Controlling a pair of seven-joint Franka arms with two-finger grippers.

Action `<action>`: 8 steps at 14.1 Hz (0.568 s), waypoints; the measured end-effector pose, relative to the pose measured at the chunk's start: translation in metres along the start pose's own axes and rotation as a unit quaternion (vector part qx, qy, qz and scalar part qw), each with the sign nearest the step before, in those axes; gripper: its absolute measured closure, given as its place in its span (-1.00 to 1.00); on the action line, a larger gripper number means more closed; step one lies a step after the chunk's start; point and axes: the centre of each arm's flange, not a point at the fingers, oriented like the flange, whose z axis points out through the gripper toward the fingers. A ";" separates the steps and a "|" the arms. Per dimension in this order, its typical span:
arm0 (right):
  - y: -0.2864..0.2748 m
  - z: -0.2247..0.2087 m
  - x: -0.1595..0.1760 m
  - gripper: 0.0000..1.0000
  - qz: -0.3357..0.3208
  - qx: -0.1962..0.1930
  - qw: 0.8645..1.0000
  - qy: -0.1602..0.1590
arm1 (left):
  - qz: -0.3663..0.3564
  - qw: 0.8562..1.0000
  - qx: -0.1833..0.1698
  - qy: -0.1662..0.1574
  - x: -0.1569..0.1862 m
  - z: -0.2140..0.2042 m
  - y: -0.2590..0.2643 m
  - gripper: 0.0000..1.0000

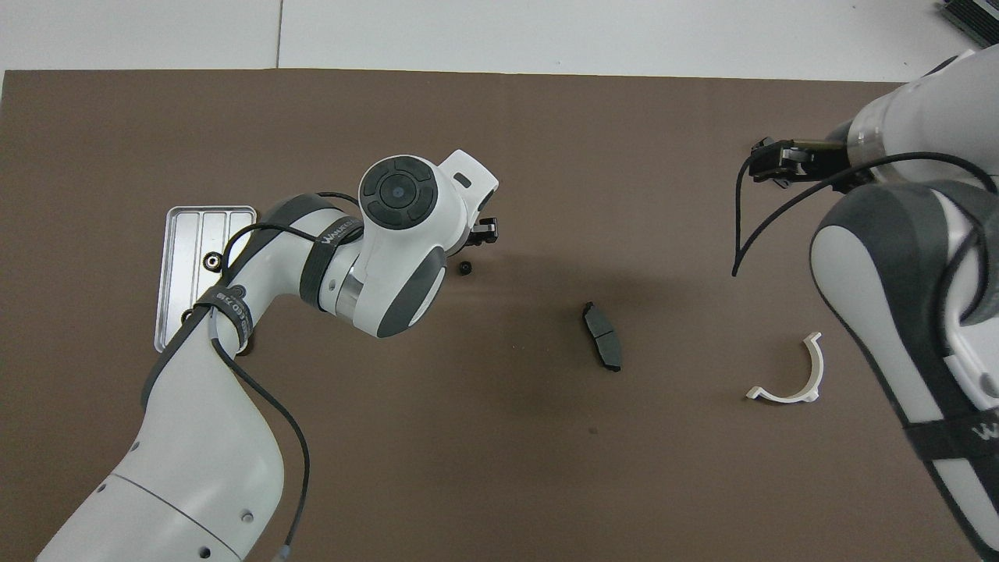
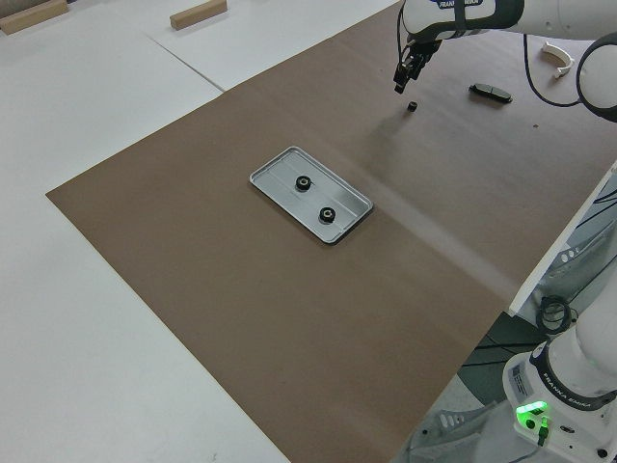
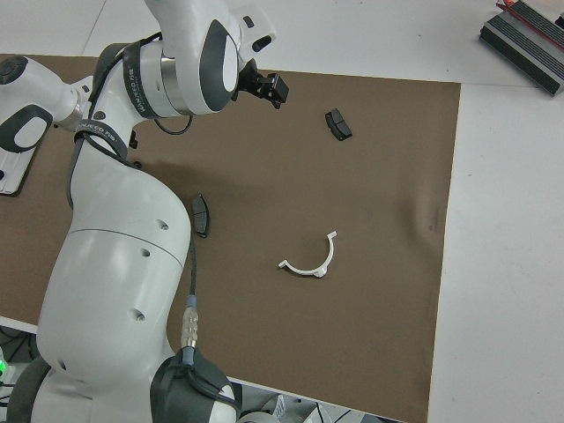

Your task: Pick bearing gear from pile to tray

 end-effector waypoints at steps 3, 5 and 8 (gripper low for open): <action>0.054 -0.033 -0.014 -1.00 -0.003 0.008 1.000 -0.029 | 0.004 1.000 -0.001 0.001 -0.003 0.004 0.004 -0.37; 0.082 -0.053 -0.028 -1.00 -0.007 0.008 0.998 -0.054 | 0.005 1.000 0.003 -0.006 -0.007 0.012 0.005 -0.34; 0.105 -0.077 -0.046 -1.00 -0.007 0.009 0.996 -0.084 | 0.011 1.000 0.006 -0.012 -0.018 0.025 0.007 -0.32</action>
